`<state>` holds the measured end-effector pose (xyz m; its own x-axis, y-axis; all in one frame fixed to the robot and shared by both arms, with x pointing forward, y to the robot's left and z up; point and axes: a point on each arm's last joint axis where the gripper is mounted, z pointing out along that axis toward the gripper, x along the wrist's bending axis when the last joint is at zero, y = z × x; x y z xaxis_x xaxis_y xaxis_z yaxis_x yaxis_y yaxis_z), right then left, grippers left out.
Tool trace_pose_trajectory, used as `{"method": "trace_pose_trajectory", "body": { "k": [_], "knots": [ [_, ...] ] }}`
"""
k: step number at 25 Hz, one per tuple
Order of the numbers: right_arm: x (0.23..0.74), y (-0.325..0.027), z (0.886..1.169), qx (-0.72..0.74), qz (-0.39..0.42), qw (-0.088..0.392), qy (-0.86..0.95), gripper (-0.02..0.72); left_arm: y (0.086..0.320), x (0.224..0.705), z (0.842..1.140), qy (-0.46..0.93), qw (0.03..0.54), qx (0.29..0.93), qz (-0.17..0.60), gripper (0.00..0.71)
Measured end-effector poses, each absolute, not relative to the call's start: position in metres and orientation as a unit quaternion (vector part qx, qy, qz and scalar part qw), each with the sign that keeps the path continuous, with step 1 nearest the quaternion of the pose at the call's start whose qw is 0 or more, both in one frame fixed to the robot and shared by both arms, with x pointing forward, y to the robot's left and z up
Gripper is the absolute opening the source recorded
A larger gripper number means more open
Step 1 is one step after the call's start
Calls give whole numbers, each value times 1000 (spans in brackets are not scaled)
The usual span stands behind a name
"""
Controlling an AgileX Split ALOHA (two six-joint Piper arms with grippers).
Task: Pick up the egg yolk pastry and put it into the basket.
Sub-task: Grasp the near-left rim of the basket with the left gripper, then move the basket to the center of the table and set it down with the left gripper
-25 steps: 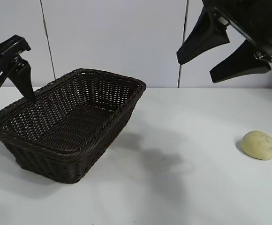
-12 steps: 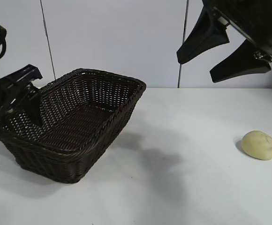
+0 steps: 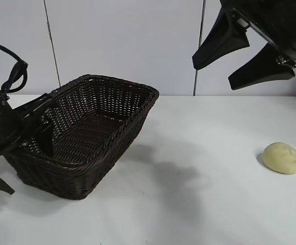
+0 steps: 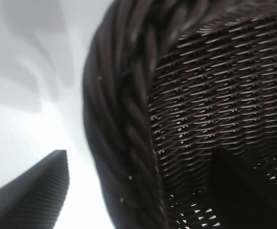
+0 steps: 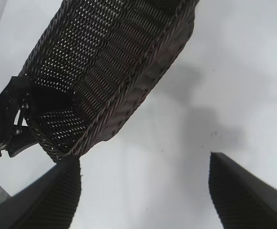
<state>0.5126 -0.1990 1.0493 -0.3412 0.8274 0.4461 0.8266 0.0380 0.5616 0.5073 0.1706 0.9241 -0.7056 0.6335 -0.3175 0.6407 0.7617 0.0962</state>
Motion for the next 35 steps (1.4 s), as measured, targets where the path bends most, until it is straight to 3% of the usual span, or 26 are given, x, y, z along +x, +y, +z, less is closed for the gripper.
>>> {"method": "trace_pose_trajectory", "body": {
  "k": [7,10,22,31,35],
  "knots": [
    [513,-199,1049,574,389,1,720,540,169,507,924,929,168,330,-22,162],
    [513,-199,1049,574,389,1,720,540,168,508,925,931,174,320,-27,99],
    [513,-199,1049,574,389,1,721,540,171,516,937,935,152,318,-24,99],
    [513,-199,1049,574,390,2,720,540,157,543,974,896,176,405,-46,99],
    [513,-199,1049,574,390,2,720,540,165,551,983,880,187,431,-69,99]
  ]
}}
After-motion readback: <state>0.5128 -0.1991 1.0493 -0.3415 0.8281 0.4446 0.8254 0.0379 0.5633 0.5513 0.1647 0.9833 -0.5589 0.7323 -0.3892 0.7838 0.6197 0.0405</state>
